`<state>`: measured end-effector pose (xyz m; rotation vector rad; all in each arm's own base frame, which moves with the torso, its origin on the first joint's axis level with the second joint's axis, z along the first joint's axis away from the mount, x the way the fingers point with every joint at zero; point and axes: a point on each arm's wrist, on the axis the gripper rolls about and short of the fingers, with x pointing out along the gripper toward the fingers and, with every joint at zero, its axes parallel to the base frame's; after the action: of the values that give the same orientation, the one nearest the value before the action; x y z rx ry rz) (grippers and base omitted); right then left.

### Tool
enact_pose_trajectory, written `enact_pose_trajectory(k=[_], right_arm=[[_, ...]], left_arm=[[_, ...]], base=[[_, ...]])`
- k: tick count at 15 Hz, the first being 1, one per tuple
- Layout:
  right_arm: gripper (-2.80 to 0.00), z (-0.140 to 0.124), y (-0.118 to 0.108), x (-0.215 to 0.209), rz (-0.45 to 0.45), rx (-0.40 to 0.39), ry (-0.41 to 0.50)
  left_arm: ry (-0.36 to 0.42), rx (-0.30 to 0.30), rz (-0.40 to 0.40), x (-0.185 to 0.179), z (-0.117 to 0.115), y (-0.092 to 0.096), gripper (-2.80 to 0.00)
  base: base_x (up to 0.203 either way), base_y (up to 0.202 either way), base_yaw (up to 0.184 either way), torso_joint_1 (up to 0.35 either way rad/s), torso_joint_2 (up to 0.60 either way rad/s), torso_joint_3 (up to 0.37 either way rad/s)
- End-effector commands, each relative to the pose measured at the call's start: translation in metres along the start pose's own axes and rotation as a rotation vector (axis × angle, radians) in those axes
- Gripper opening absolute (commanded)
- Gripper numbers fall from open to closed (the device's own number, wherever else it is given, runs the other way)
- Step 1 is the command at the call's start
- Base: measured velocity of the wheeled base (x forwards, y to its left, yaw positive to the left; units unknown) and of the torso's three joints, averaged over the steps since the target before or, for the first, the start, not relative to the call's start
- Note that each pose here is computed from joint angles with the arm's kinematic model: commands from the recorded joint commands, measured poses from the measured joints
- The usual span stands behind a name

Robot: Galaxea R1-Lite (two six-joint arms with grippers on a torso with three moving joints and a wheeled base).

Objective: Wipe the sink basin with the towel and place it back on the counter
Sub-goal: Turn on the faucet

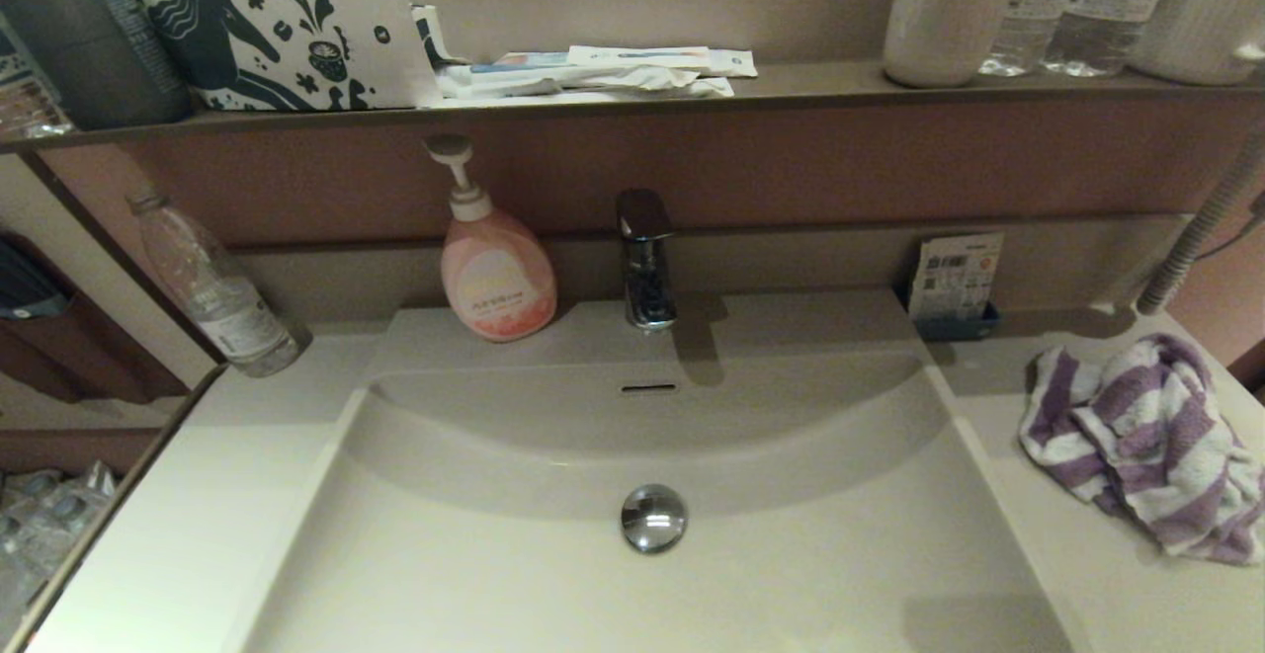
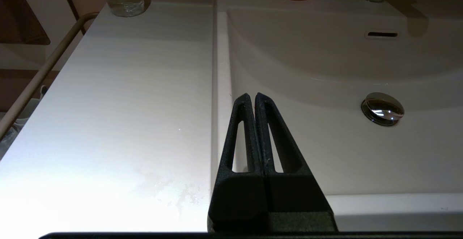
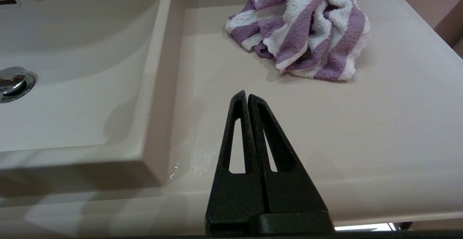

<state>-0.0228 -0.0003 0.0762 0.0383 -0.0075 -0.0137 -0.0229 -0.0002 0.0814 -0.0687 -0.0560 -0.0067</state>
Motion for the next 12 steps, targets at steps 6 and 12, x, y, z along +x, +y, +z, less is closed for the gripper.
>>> enact_pose_trajectory(k=[6,12], right_arm=[[-2.80,0.0000,0.0000,0.0000,0.000,0.000,0.000],[-2.80,0.0000,0.0000,0.0000,0.000,0.000,0.000]], left_arm=[[0.000,0.001,0.000,0.0000,0.0000,0.0000,-2.80],[-0.019,0.038,-0.013,-0.0012,0.0051,-0.0006,-2.80]], base=[[0.000,0.000,0.000,0.000,0.00,0.000],[0.000,0.000,0.000,0.000,0.00,0.000]])
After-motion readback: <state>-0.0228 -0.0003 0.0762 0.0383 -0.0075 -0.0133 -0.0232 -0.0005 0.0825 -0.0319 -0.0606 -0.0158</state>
